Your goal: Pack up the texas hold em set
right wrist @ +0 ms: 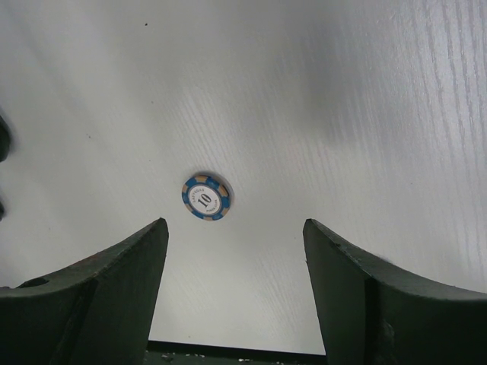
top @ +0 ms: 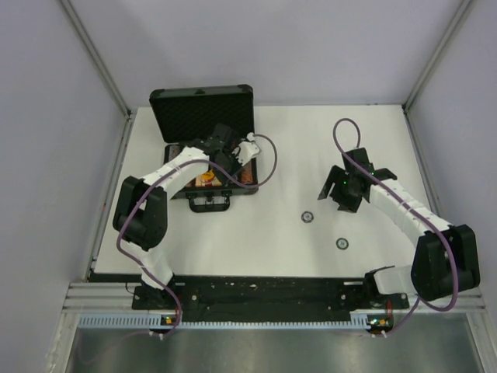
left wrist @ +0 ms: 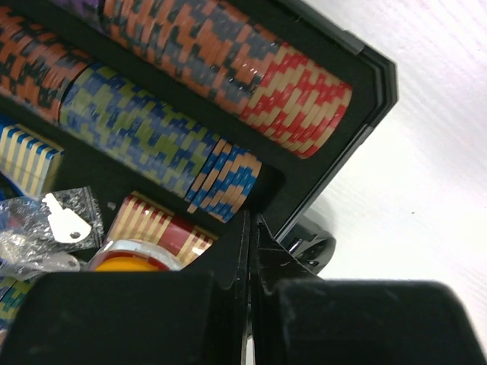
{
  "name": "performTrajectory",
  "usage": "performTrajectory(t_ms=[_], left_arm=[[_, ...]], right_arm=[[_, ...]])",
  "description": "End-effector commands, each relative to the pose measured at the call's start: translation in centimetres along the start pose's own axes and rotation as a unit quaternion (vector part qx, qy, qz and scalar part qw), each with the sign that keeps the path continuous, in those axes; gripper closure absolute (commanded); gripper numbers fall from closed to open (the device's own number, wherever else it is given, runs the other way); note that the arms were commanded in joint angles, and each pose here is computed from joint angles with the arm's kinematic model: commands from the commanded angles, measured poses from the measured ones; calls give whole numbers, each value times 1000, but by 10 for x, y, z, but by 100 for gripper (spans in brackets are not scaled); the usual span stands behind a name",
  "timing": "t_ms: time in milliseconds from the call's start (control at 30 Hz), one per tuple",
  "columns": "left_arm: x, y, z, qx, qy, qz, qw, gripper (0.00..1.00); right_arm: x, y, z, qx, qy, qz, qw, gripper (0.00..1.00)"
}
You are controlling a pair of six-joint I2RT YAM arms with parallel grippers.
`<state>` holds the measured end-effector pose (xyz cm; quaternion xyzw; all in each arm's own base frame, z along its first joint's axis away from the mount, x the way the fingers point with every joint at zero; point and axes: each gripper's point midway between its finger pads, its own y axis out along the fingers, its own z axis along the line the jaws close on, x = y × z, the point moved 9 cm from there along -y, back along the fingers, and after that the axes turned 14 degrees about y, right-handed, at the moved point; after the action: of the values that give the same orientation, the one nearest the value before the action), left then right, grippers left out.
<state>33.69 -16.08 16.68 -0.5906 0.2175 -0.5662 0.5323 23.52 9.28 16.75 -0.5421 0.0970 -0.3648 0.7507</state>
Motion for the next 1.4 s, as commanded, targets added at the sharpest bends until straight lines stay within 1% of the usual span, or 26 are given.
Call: performTrajectory(t_ms=[0, 233, 333, 433, 633, 767, 833, 1000, 1133, 1367], left_arm=[[4, -4, 17, 35, 9, -7, 999, 100], [11, -1, 22, 47, 3, -27, 999, 100], [13, 2, 22, 47, -1, -34, 998, 99], [11, 8, 22, 43, -8, -31, 999, 96], [9, 12, 16, 39, -27, -45, 998, 88], [5, 9, 10, 36, -30, -52, 998, 79], [2, 9, 6, 39, -28, -56, 997, 73], [-5, 9, -2, 44, -30, -67, 996, 65], [-9, 11, -5, 42, -35, -65, 996, 62], [-11, 5, -9, 45, -42, -72, 996, 61]], right_arm=[[8, 1, 6, 11, -4, -15, 1000, 29], [9, 3, 6, 12, -18, -10, 1000, 28], [8, 9, 6, 20, -53, 4, 998, 27], [3, 19, 2, 0, -100, 17, 995, 27], [-17, 28, 7, -28, -161, 13, 986, 26], [-26, 30, 15, -26, -193, 10, 981, 24], [-29, 32, 18, -28, -212, 3, 977, 23], [-40, 40, 23, -34, -255, -1, 966, 21], [-51, 45, 30, -36, -286, -8, 957, 21], [-55, 56, 35, -37, -307, -21, 951, 21]])
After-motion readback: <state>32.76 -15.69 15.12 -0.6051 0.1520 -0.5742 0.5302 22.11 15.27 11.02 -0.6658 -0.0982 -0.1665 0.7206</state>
